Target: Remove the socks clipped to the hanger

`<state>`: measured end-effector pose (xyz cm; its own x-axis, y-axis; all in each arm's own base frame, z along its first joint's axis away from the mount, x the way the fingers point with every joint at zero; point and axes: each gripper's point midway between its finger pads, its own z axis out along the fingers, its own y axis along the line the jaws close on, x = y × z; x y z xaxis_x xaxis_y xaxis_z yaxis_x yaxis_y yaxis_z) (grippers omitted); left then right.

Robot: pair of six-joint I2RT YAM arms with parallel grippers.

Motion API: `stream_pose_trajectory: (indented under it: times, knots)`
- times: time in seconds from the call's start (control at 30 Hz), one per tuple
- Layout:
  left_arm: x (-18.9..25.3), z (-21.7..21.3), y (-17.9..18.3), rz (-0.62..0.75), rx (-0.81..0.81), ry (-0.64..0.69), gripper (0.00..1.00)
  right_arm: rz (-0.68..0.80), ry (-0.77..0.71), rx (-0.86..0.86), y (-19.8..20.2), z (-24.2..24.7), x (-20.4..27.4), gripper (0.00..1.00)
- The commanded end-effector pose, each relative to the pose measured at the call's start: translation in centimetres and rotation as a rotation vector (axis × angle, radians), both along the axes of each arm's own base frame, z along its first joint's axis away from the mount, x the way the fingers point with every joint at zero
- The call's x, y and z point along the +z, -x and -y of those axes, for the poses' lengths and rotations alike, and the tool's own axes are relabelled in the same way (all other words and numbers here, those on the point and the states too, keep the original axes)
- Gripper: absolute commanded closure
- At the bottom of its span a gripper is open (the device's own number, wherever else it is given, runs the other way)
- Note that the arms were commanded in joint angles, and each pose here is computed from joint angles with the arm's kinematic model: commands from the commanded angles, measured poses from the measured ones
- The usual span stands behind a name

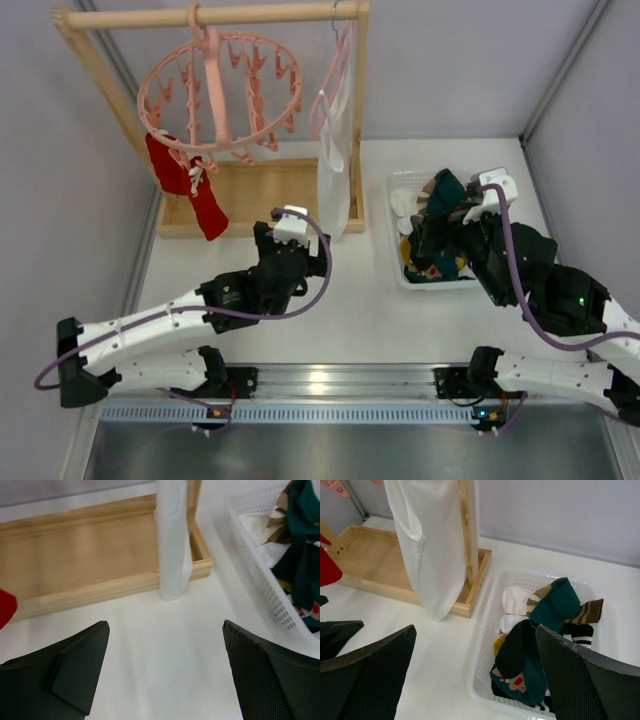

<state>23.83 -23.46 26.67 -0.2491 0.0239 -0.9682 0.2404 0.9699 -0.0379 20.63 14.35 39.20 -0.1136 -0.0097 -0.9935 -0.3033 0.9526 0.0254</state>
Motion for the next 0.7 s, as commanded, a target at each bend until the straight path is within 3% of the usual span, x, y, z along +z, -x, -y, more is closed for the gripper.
stream_pose_trajectory:
  times: [0.0,0.2,0.37,0.47,0.53,0.67]
  knots:
    - [0.4,-5.0,1.0,0.020,0.107,0.040,0.02,0.026,-0.097,0.038,-0.3,-1.7,1.1,0.01]
    - [-0.1,-9.8,0.3,0.017,0.175,0.072,0.02,-0.001,-0.077,0.081,-0.8,-3.8,-0.1,0.01]
    - [-1.3,-12.9,-3.9,-0.094,0.252,0.167,0.02,-0.012,-0.077,0.109,-1.4,-5.5,-0.8,0.01]
    - [-2.4,-17.3,-6.2,-0.123,0.412,0.213,0.02,-0.026,-0.078,0.133,-1.8,-6.6,-1.3,0.01]
    - [-2.6,-20.3,-7.1,-0.080,0.523,0.237,0.02,-0.039,-0.076,0.148,-2.1,-7.2,-1.8,0.01]
    - [-1.5,-22.5,-8.7,0.073,0.562,0.241,0.02,-0.059,-0.063,0.178,-2.8,-8.1,-2.8,0.01]
